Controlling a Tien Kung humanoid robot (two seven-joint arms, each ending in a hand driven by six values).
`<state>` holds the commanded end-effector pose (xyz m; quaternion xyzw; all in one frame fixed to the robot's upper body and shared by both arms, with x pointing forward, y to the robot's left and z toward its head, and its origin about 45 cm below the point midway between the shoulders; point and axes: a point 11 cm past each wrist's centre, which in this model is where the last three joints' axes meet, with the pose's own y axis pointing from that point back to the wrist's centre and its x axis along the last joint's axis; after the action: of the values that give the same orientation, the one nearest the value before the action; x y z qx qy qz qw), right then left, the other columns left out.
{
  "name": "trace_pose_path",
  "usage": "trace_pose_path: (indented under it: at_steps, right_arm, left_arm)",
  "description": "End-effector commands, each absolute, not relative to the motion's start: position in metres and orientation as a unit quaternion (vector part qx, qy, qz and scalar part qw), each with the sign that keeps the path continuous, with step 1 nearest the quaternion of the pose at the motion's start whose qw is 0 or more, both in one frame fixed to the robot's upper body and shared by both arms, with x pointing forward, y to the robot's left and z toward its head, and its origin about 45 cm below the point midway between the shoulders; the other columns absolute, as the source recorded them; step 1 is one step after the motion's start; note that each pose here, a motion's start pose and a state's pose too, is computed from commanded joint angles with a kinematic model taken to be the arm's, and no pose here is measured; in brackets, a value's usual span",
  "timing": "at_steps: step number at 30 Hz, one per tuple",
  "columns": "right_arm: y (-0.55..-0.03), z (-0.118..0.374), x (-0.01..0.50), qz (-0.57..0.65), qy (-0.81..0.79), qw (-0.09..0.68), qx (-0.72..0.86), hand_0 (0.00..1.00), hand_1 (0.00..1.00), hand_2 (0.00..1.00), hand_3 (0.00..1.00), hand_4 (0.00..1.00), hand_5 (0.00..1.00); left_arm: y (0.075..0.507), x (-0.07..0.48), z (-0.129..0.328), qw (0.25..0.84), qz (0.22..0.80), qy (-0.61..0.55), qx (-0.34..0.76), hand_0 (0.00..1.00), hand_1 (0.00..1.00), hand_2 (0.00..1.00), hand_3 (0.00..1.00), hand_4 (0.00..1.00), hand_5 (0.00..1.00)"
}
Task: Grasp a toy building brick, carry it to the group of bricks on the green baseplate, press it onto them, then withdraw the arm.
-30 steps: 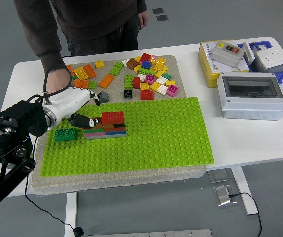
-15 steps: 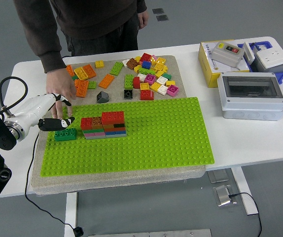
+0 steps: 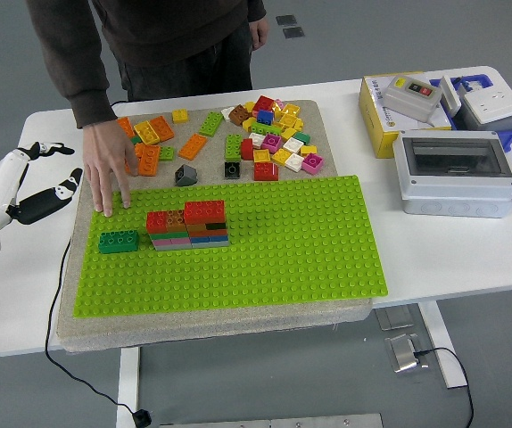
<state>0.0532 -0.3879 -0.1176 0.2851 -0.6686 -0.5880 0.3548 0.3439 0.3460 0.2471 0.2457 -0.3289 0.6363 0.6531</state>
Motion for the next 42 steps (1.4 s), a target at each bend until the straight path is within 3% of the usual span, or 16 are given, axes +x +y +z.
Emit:
trace_pose_path:
  at_steps: [42]
  right_arm:
    - [-0.3930, -0.1155, 0.0581, -0.581, -0.670, 0.359, 0.291, 0.616, 0.583, 0.707, 0.765, 0.613, 0.998]
  left_arm:
    - [0.3546, 0.3469, 0.2477, 0.648, 0.650, -0.326, 0.226, 0.846, 0.791, 0.749, 0.636, 0.560, 0.404]
